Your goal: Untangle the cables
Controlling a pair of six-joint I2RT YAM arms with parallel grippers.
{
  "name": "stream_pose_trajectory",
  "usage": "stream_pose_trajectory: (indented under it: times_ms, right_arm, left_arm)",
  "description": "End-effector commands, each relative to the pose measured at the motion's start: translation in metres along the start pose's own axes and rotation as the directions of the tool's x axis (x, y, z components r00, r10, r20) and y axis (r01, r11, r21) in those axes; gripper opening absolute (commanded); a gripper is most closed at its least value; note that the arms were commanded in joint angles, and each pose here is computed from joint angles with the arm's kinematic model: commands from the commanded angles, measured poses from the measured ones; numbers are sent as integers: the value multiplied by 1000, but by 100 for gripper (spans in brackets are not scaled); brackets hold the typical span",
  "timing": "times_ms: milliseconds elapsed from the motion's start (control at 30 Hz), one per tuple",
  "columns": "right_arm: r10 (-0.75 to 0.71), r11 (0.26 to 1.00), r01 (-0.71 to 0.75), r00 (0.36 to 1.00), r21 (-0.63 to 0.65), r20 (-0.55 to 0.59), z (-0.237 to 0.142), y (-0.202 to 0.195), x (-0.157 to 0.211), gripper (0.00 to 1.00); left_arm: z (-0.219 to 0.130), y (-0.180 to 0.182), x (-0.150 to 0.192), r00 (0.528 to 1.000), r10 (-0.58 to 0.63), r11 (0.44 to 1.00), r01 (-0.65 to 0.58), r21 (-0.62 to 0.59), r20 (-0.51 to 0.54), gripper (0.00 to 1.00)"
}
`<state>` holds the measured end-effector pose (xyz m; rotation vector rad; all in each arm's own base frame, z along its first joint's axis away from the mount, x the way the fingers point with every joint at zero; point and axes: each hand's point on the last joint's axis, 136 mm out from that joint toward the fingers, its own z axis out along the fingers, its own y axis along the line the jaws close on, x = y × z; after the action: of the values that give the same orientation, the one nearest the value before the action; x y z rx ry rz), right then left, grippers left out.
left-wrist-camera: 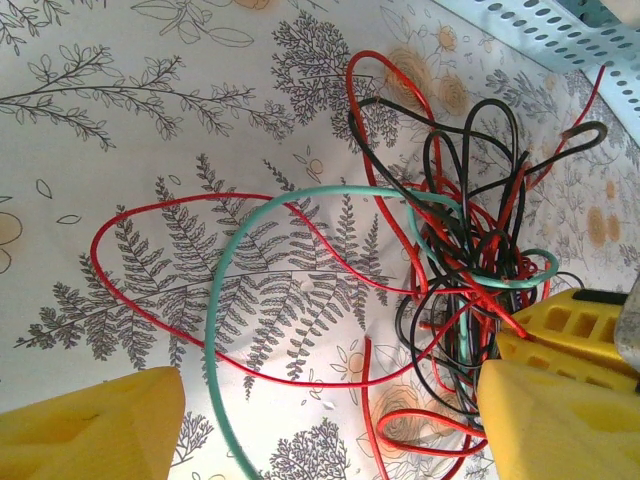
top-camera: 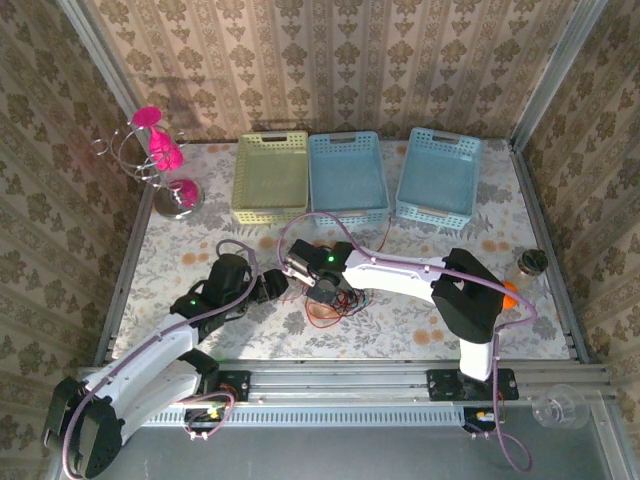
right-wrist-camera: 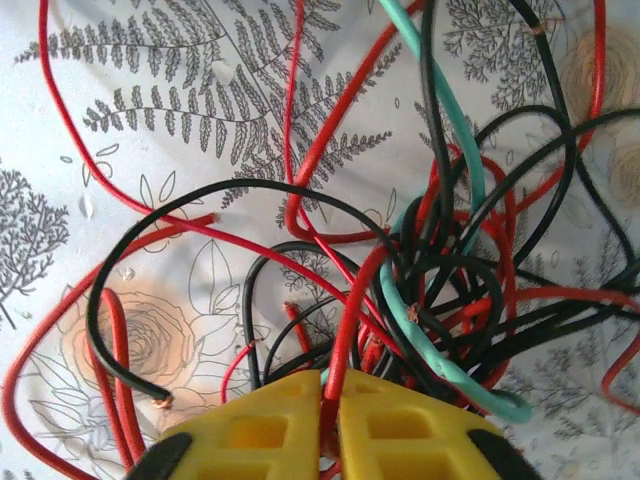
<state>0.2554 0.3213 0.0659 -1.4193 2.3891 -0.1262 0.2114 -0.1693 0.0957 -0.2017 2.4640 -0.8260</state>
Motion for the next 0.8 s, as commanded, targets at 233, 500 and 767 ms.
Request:
stream_pose_trajectory:
  times_ms: [233, 500, 767]
  right_arm:
    - [53, 995, -64, 987, 72, 151, -66, -26, -16, 0]
    - [83, 988, -117, 955, 104, 286, -130, -49, -30, 0]
    - [97, 968, -193, 877, 162, 470, -218, -84, -52, 0]
  left_arm:
    - [-2, -2, -2, 1000, -8, 1000, 8, 17, 7, 78]
    - [-1, -9, -3, 1000, -4, 999, 4, 40, -5, 79]
    - [1, -16, -6, 1000, -1, 998, 1, 59, -10, 79]
